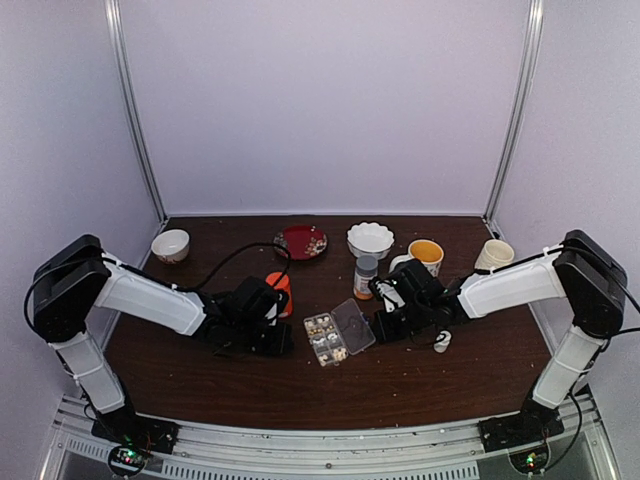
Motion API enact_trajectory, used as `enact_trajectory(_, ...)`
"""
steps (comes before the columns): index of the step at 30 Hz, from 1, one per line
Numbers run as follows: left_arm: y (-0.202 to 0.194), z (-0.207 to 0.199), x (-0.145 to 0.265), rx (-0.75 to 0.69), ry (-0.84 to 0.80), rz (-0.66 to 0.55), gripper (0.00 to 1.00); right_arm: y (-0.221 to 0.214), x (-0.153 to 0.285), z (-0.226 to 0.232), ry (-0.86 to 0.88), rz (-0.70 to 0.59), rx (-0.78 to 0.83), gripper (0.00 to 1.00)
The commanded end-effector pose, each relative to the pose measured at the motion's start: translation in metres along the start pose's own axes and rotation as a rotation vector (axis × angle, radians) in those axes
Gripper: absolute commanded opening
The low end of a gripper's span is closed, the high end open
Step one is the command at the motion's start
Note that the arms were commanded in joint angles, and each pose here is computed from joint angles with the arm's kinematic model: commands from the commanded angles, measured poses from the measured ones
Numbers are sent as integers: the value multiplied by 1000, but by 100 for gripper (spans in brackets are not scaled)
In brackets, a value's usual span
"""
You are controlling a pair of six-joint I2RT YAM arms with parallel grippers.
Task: Sort the pills into containers
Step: Close the lid of the pill container.
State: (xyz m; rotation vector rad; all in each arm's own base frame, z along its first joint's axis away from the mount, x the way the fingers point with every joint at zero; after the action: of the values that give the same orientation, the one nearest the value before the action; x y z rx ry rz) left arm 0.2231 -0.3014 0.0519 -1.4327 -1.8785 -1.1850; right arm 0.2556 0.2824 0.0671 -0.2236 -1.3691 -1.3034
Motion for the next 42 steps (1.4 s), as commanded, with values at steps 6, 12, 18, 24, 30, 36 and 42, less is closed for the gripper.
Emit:
enact_trajectory(6, 3, -41, -19, -50, -120, -7, 0, 18, 11, 20, 85, -49, 37, 0)
enact_trajectory(12, 2, -52, -22, -65, -147, 9, 0, 26, 20, 40, 99, -63, 85, 0)
enact_trajectory(18, 1, -59, -23, -66, -165, 19, 0, 31, 23, 59, 127, -76, 122, 0)
enact_trajectory(24, -2, -65, -24, -66, -191, 30, 0, 28, 9, 70, 163, -45, 147, 0)
enact_trajectory(30, -6, -67, -27, -70, -201, 45, 0, 23, -10, 78, 214, 10, 161, 0)
enact_trajectory(36, -6, -59, -20, -62, -175, 26, 0, 9, -28, 67, 143, 93, 170, 0)
enact_trajectory(42, -3, -49, 2, -66, -155, -36, 0, -3, -37, 56, 92, 150, 174, 0)
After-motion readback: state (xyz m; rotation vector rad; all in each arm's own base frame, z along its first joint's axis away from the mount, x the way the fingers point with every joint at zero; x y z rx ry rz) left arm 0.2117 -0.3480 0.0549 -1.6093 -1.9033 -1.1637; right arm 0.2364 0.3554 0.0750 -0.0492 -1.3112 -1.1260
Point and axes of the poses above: each gripper's point midway between its finger pads, its own x axis back along the fingers, its own z axis along the line the jaws close on, y = z × x, the point moved 4 cm from there along x, back along the fingers, and after that the axes turned 12 degrees about x, right-handed, at the moved point
